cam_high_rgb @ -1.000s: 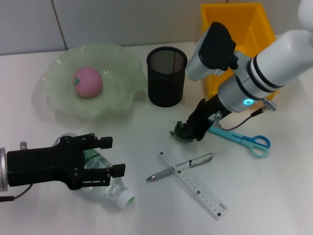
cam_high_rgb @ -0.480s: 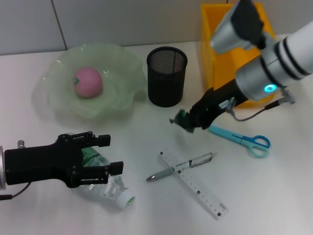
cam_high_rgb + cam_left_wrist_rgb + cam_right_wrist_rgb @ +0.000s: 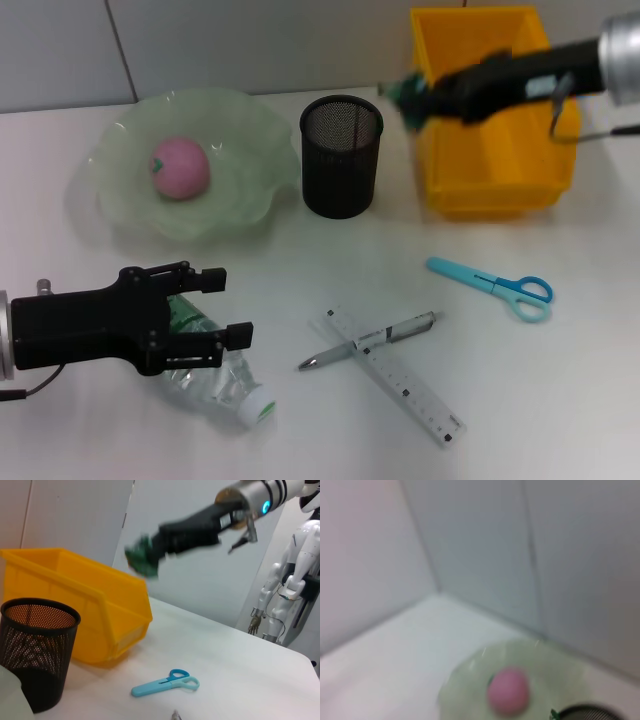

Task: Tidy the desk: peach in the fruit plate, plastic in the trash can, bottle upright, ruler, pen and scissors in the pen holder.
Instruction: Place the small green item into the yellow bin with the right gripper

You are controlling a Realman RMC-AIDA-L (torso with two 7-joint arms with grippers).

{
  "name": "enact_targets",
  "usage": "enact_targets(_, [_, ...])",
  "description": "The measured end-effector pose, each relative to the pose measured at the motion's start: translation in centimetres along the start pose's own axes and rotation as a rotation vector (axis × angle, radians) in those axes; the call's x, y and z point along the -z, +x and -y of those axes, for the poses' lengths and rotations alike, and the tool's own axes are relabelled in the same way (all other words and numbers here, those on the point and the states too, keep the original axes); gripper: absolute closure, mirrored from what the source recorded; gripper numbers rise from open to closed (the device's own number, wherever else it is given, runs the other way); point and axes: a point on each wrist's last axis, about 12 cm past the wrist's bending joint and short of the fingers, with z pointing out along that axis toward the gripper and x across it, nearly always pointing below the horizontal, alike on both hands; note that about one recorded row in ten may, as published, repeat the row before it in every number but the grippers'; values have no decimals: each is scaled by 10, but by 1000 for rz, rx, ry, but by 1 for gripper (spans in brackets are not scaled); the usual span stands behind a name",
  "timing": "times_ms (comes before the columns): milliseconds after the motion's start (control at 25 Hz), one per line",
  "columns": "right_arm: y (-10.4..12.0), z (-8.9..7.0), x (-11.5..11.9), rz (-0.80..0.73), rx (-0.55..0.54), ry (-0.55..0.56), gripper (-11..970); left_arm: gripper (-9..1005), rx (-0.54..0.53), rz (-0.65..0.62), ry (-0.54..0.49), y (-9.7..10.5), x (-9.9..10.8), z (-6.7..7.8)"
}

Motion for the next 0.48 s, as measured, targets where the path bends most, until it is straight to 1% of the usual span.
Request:
enact_targets(80, [-2,7,10,73,-15,35,870,224,-1,1,1,0,-1,0])
enact_targets(120, [-2,15,17,120,-31,87,870,225,-1,1,1,0,-1,0])
enact_targets(160, [-2,15,17,120,-31,87,870,226,-1,2,2,0,-1,0])
enact_targets(400, [10,43,27,200,-96,304,871,229,4,3,3,0,-2,0])
enact_targets(480, [15,51,27,214,-121,353,871,230,4,3,3,0,-2,0])
